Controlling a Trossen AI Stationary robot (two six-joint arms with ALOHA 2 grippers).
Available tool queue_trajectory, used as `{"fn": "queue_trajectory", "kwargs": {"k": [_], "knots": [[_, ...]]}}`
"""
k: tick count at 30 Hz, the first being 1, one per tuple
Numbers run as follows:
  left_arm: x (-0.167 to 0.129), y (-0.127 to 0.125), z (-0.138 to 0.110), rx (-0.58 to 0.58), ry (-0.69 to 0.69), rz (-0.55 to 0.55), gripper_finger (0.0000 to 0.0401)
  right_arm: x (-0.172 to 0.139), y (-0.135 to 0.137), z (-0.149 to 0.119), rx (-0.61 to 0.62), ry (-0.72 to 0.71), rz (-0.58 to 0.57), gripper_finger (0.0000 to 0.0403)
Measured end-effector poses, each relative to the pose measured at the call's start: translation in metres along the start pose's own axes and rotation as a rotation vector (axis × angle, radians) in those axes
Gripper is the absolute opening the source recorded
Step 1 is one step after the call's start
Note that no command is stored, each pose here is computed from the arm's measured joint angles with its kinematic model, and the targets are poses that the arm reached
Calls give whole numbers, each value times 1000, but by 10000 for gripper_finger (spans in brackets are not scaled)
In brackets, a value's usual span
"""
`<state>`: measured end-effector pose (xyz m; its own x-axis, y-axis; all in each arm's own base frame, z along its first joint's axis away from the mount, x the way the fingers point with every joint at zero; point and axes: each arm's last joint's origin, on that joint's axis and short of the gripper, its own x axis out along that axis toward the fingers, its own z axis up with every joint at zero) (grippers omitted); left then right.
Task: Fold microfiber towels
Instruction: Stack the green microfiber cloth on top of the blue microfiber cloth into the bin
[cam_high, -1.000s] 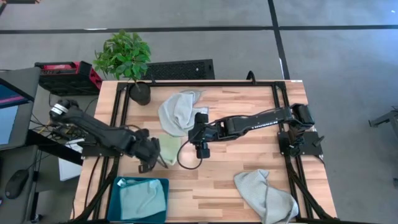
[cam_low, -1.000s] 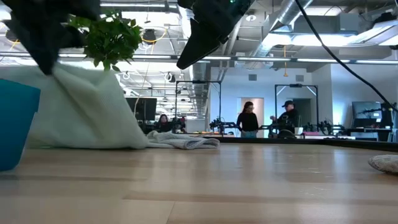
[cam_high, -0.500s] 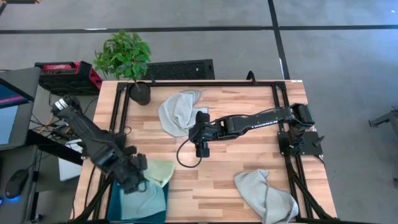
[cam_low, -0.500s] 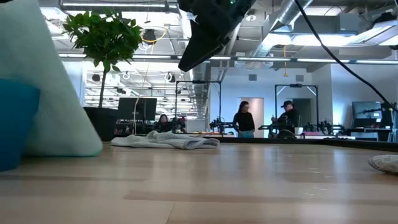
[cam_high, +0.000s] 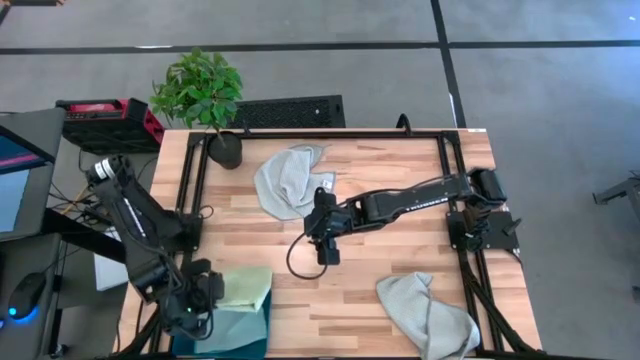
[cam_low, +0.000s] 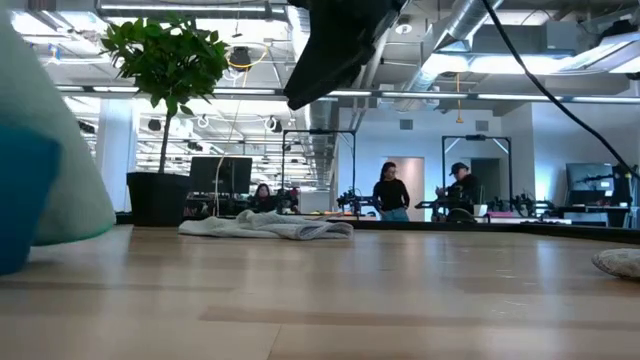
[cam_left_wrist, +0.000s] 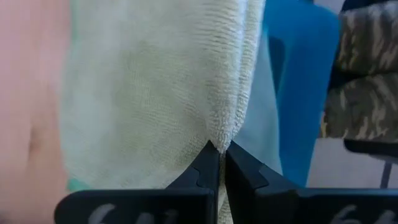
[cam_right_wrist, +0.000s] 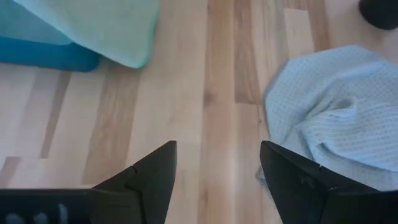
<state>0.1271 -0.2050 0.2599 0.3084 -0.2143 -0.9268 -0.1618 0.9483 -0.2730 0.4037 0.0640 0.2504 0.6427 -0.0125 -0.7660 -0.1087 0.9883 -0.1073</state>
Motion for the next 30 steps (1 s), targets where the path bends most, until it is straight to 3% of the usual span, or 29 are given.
{"fn": "queue_trajectory", "kwargs": {"k": [11,20,30], "knots": [[44,-27,-12,43,83,-1,0,-1,7,0,-11,-2,11,255],[86,-42,-21,47,259,-26,0,-1,6,0,-9,-2,8,255],[89,-53,-21,-7,268,-126,0,-1,7,0,-11,-2,9,255]]}}
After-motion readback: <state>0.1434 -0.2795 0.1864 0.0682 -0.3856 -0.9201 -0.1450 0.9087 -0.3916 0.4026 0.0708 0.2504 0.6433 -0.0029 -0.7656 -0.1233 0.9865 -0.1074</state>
